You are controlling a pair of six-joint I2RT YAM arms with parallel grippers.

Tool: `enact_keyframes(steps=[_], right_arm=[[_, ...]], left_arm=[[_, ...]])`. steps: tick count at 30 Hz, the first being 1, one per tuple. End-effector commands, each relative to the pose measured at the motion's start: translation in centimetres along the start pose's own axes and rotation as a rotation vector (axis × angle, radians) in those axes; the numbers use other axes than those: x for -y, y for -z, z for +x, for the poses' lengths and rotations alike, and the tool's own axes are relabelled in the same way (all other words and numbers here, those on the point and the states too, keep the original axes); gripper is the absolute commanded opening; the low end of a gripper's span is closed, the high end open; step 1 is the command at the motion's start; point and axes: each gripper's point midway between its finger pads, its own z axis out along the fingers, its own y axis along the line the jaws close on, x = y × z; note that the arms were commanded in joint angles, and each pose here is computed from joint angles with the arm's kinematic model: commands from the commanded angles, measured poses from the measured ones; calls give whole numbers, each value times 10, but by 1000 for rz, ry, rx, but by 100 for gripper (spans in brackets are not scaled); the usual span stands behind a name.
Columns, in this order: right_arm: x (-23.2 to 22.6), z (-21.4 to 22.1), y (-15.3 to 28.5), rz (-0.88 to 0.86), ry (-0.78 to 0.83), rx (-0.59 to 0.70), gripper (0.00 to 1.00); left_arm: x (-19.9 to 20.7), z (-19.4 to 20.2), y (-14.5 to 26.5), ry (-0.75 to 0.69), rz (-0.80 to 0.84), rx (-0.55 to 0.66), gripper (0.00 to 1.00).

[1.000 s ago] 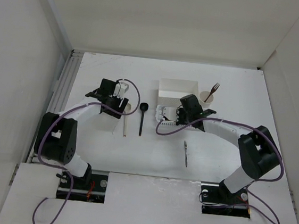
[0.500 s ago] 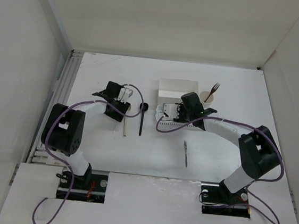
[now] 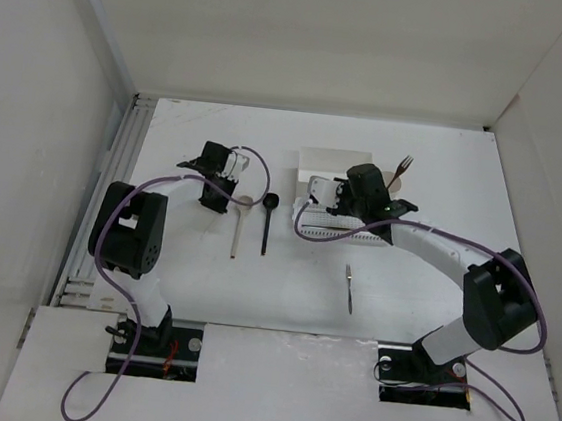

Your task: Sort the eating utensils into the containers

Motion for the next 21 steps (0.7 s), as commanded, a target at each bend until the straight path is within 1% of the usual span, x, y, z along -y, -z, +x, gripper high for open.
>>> enact_keyframes(steps=[1,2,3,5,10,12,14,15,17,18,19,20,21], right_arm=[[44,-19,21,138,-62,63,44],[47,-23,23,147,-67,66,44],[49,-24,23,155,-69,71,44],[56,-28,32,189,-85,78,44],[82,-40,49,298,-181,149,44],[90,-46,56,331,-242,186,44],[104,-50,72,380,-345,236,44],[115,-48,78,416,-397,260,44],[132,-40,90,467,-511,303,44],[142,-37,102,499,-619,344,44],[155,-24,110,548,-682,357,44],[163,-19,117,576,-732,374,44],[172,-14,131,613,-813,406,44]], left_arm=[[-20,22,-2,57,-61,-103,0],[-30,12,7,42,-115,-74,0],[-35,13,8,41,-144,-78,0],[-50,-13,26,28,-221,20,0],[-57,-44,57,-20,-255,150,0],[-57,-61,72,-40,-258,205,0],[-50,-79,88,-81,-255,254,0],[-44,-81,91,-103,-238,246,0],[-32,-102,108,-160,-214,293,0],[-16,-110,115,-200,-188,316,0],[-6,-113,119,-231,-168,318,0],[3,-127,133,-274,-163,357,0],[27,-133,138,-333,-132,374,0]])
